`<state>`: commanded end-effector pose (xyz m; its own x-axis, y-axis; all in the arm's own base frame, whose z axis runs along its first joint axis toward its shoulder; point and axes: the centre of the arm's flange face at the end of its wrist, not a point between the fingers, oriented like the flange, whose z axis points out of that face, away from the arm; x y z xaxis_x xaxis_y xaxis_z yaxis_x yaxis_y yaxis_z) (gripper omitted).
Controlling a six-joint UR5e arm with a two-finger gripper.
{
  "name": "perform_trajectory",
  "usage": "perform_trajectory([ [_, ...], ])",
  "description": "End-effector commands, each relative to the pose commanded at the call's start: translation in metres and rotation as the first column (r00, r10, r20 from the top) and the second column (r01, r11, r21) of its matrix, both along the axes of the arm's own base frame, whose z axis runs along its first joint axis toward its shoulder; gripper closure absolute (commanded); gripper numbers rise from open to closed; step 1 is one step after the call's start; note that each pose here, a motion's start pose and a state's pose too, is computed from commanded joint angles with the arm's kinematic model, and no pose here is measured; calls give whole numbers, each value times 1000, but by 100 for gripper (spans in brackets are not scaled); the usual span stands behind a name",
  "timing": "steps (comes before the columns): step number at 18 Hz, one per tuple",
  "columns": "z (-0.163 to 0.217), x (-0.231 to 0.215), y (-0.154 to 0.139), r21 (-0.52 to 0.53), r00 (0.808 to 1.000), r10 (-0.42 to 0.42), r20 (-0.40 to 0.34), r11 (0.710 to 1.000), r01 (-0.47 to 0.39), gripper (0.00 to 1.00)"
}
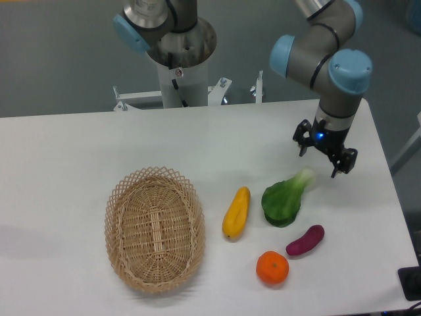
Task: Pick up the green vegetable from the table
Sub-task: 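Move the open gripper over the green bok choy, then lower the gripper onto the bok choy stem and close it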
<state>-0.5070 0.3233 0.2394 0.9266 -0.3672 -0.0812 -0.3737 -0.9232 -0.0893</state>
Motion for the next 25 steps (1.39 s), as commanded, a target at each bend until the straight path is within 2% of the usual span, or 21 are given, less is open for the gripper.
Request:
perform_trajectory([
  [11, -33, 0, 2, 0, 1000, -21, -8, 1000, 21, 0],
  [18, -40, 5, 8, -1, 999, -34, -5, 999, 33, 0],
  [19, -37, 3, 9, 0, 999, -34, -10, 999, 34, 13],
  [21, -36, 2, 9, 1, 999, -35, -13, 999, 35, 48],
  [23, -36, 2, 10, 1, 999, -35, -13, 999, 35, 61],
  [25, -33, 1, 10, 2, 999, -35, -17, 999, 35, 68],
])
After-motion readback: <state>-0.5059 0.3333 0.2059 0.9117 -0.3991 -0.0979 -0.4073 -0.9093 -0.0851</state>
